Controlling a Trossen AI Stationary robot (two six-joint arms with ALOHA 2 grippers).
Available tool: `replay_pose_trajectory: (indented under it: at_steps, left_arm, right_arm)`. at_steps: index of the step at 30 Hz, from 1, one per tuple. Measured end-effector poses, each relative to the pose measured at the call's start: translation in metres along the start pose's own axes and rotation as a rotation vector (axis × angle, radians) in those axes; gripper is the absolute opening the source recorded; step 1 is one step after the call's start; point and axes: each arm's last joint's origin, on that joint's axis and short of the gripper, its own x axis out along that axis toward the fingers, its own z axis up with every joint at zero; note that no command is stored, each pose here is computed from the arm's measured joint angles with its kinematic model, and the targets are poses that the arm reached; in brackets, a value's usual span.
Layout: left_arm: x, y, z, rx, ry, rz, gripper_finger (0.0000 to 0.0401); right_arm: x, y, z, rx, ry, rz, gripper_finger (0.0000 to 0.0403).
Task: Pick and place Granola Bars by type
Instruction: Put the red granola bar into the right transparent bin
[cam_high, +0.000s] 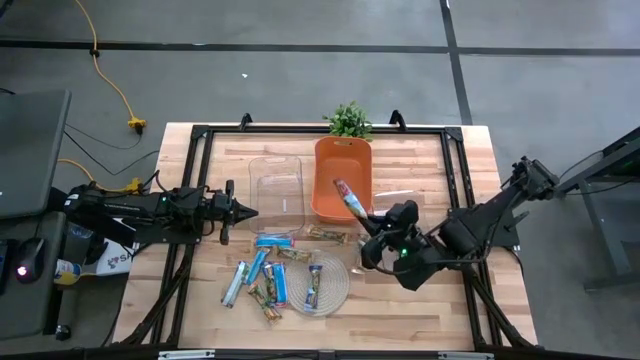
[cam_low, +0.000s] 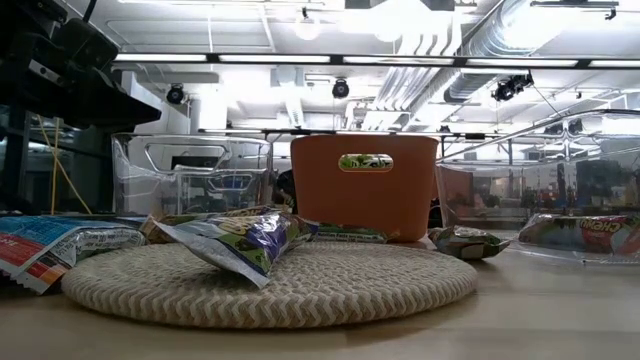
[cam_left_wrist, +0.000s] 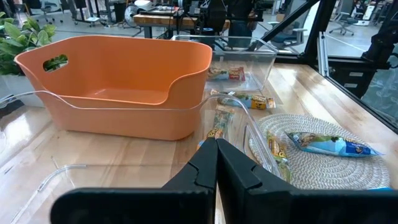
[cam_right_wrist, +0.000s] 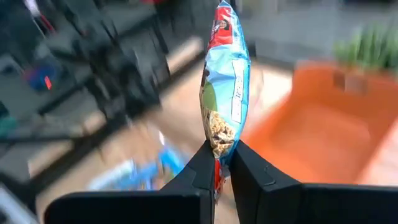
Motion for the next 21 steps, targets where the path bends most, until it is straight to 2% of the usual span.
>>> replay_pose_trajectory:
  at_steps: [5, 12, 15, 21]
  left_arm:
    - [0.000, 0.000, 0.000, 0.000, 0.000, 0.000, 0.0001]
    - [0.000, 0.000, 0.000, 0.000, 0.000, 0.000, 0.0001]
    - [0.000, 0.000, 0.000, 0.000, 0.000, 0.000, 0.0001]
    - [0.000, 0.000, 0.000, 0.000, 0.000, 0.000, 0.0001]
  right_arm:
    - [0.004, -0.024, -0.010, 0.069, 0.313, -0.138, 0.0020]
    - [-0.006, -0.053, -0.017, 0.110, 0.596, -0.445, 0.0020]
    - [-0.010, -0.060, -0.019, 0.107, 0.657, -0.545, 0.0020]
    - [-0.006, -0.060, -0.026, 0.067, 0.673, -0.604, 0.0020]
